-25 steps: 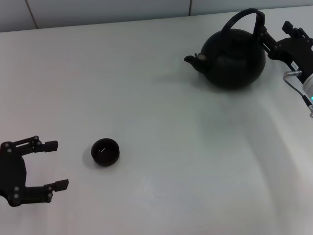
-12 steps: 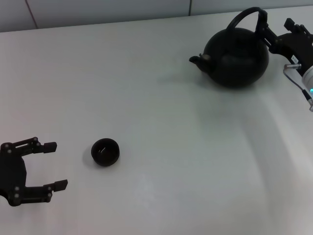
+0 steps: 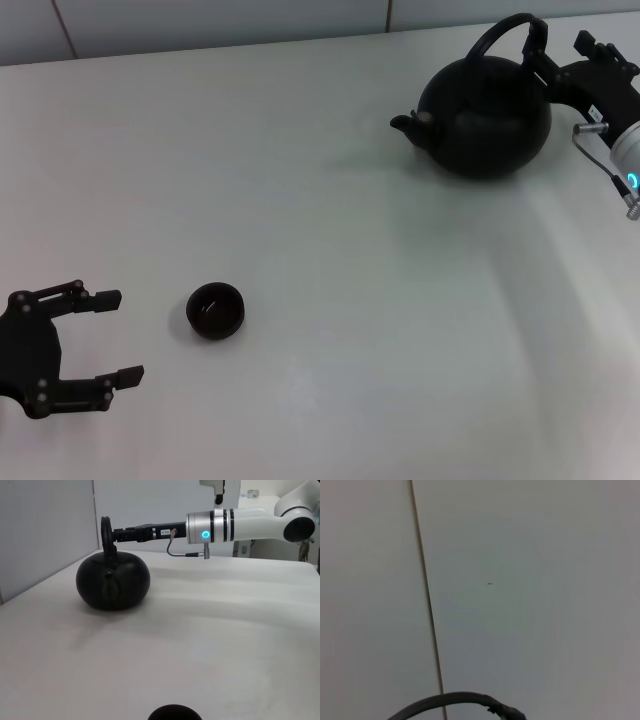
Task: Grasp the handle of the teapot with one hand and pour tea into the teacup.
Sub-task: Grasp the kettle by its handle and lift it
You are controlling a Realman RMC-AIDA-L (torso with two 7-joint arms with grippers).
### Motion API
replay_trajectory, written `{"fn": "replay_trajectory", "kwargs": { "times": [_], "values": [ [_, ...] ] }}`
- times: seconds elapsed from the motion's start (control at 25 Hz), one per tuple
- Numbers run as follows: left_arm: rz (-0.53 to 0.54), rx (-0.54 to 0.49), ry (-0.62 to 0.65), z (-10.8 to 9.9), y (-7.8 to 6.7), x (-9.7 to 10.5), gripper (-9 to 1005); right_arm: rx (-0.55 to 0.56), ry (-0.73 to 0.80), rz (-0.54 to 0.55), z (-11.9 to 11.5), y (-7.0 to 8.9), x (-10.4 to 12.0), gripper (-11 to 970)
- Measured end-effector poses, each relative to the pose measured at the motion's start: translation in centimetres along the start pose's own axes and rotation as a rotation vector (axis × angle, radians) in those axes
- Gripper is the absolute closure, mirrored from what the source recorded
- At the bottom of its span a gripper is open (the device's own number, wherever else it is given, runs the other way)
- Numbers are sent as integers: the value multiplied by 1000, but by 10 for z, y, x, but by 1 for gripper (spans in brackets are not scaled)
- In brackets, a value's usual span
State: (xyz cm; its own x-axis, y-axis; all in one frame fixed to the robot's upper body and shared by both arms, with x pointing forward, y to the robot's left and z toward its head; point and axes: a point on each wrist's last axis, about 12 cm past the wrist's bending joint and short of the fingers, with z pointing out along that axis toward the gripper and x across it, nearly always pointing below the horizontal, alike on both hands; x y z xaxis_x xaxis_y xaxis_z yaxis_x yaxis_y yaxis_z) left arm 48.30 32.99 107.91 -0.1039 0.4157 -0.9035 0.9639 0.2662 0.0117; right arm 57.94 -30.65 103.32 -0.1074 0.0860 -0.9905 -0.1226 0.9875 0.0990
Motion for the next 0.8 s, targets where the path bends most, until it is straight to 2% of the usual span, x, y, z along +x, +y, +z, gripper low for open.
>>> {"fn": "replay_trajectory", "kwargs": {
  "times": [0.56,0.8],
  "values": [
    [6,-31,15,0,4,0,149,1,30,3,8,3,-1,242],
    [5,-44,21,1,6,0,150,6,21,0,8,1,-3,475]
  ]
}}
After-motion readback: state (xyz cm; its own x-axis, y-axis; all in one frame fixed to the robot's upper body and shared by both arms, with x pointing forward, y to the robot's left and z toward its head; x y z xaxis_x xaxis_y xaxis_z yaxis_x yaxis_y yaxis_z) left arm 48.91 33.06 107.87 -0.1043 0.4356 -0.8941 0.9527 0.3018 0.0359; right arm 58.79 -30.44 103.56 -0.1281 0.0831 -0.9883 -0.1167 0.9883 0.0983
